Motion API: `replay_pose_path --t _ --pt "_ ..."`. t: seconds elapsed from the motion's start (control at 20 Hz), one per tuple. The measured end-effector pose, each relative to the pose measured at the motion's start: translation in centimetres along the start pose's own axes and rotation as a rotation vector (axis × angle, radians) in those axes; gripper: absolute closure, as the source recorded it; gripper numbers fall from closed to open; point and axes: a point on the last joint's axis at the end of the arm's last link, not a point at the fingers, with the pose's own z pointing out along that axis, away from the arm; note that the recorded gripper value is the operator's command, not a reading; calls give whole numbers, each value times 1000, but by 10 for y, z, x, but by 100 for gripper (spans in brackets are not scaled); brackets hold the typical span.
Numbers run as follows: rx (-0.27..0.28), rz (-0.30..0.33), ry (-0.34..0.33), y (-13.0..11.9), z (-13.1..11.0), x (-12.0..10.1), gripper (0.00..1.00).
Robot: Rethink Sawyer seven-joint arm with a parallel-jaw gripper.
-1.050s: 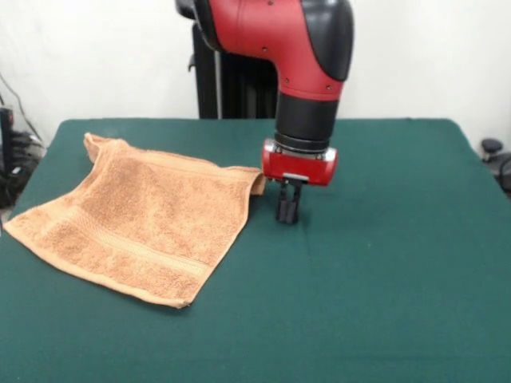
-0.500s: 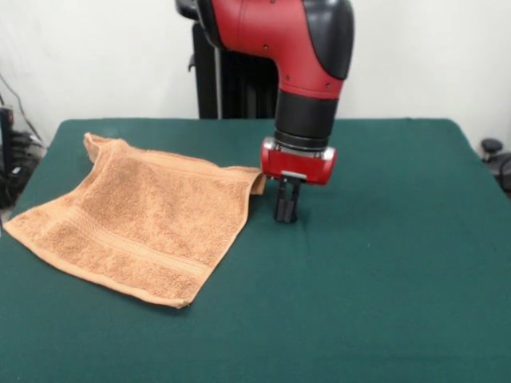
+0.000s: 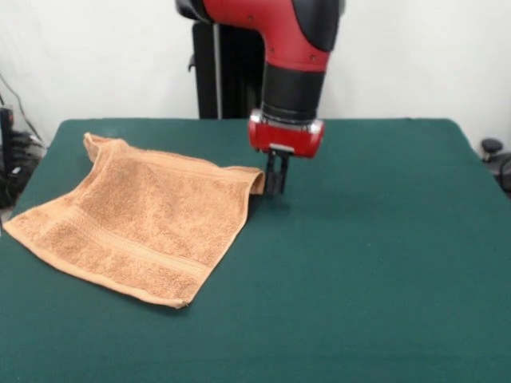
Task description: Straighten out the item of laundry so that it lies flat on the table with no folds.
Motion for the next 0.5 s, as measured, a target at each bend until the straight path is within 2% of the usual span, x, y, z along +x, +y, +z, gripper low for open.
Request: replay_pose_path --t 0.2,0.3,0.35,0.5 --pt "-7 20 70 -19 -31 -10 100" --pt "-9 28 85 -24 -40 -14 100" --pt "-10 42 108 -36 -51 -21 100" --pt "-7 56 123 -54 -60 -28 100"
